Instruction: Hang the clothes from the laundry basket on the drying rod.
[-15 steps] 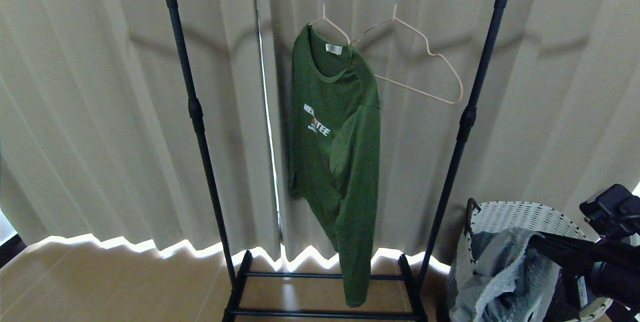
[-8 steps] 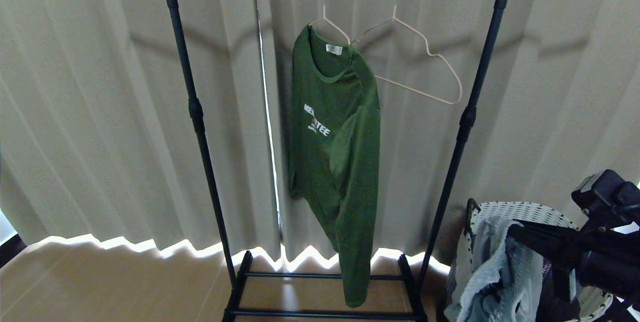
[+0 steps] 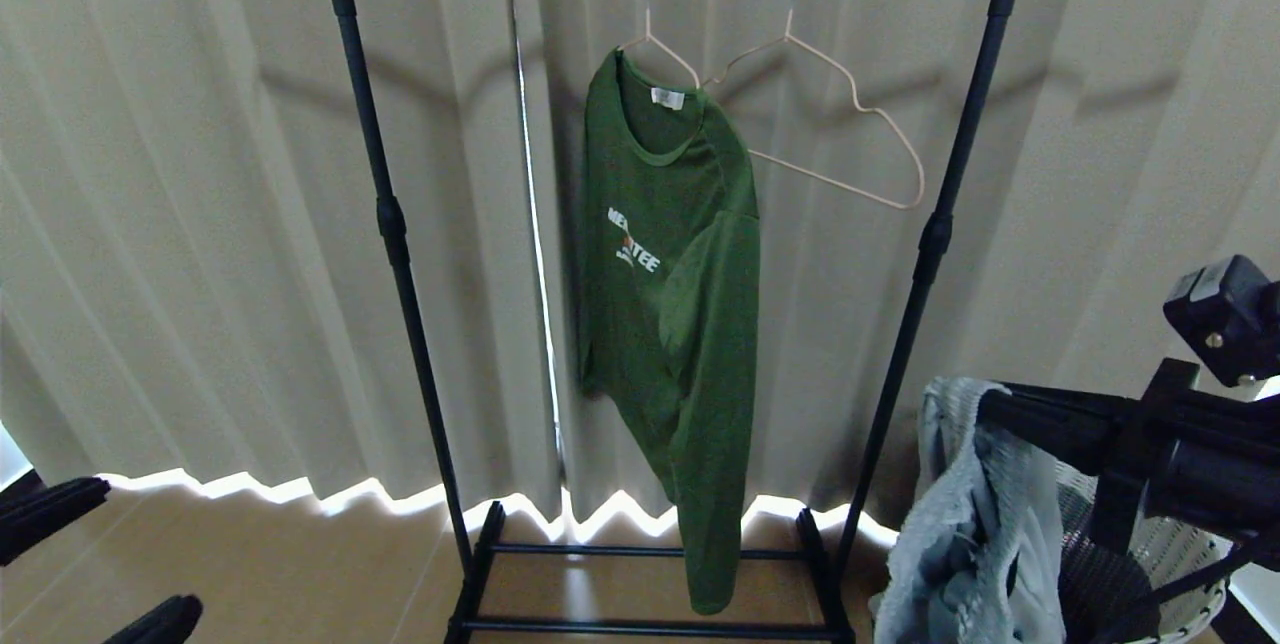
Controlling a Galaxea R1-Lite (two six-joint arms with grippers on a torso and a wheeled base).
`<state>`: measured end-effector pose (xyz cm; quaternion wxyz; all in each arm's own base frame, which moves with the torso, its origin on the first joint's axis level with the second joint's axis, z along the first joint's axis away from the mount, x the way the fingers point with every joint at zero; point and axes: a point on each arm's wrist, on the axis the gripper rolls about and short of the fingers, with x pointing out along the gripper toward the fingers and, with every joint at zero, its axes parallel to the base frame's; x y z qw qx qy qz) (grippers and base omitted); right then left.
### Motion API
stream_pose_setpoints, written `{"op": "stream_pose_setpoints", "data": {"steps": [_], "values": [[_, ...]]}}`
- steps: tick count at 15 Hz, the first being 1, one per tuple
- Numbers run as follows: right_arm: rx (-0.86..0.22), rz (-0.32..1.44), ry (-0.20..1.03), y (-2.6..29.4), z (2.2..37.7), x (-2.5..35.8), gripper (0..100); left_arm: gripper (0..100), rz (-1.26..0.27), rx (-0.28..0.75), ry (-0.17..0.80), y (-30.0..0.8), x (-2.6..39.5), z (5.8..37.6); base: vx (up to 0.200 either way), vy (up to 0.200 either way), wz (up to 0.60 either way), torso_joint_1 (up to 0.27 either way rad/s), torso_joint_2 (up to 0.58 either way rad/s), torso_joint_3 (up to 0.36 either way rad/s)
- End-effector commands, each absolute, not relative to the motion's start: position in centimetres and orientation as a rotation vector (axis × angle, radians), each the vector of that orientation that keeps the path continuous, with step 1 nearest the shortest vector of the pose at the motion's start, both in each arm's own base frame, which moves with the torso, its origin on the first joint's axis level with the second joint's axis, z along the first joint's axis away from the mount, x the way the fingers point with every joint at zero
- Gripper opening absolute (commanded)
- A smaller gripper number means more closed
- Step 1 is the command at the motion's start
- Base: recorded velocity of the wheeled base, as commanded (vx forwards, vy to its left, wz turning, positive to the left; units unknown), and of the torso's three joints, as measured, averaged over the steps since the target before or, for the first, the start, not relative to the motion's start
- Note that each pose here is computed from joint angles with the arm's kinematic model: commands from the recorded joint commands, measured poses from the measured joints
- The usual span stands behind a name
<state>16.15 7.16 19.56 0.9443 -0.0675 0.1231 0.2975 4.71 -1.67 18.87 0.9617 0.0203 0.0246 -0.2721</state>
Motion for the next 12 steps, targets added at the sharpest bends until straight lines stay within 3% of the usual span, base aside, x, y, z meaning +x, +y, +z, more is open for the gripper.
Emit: {"op": "stream_pose_setpoints", "data": {"steps": [1,6,9,10,12], "values": [[-0.098,0.656,0.244,8.5,20.5,17.1,0,100,-0.669,0.033,0.18,-4.1,10.6,19.8,0.0,0.0,0.0,0.0,0.0,0.0],[-0.018,0.749,0.186,12.1,23.7,19.6,0,100,-0.787,-0.009,0.361,-12.2,15.8,16.1,0.0,0.0,0.0,0.0,0.0,0.0],[0.081,0.835,0.167,13.5,25.4,19.1,0,100,-0.884,-0.053,0.452,-16.2,16.3,13.8,0.0,0.0,0.0,0.0,0.0,0.0],[0.114,0.861,0.159,13.8,26.1,19.0,0,100,-0.9,-0.112,0.474,-18.1,16.3,13.1,0.0,0.0,0.0,0.0,0.0,0.0],[0.125,0.878,0.128,14.2,27.2,19.2,0,100,-0.86,-0.142,0.503,-20.6,16.5,12.0,0.0,0.0,0.0,0.0,0.0,0.0]]}}
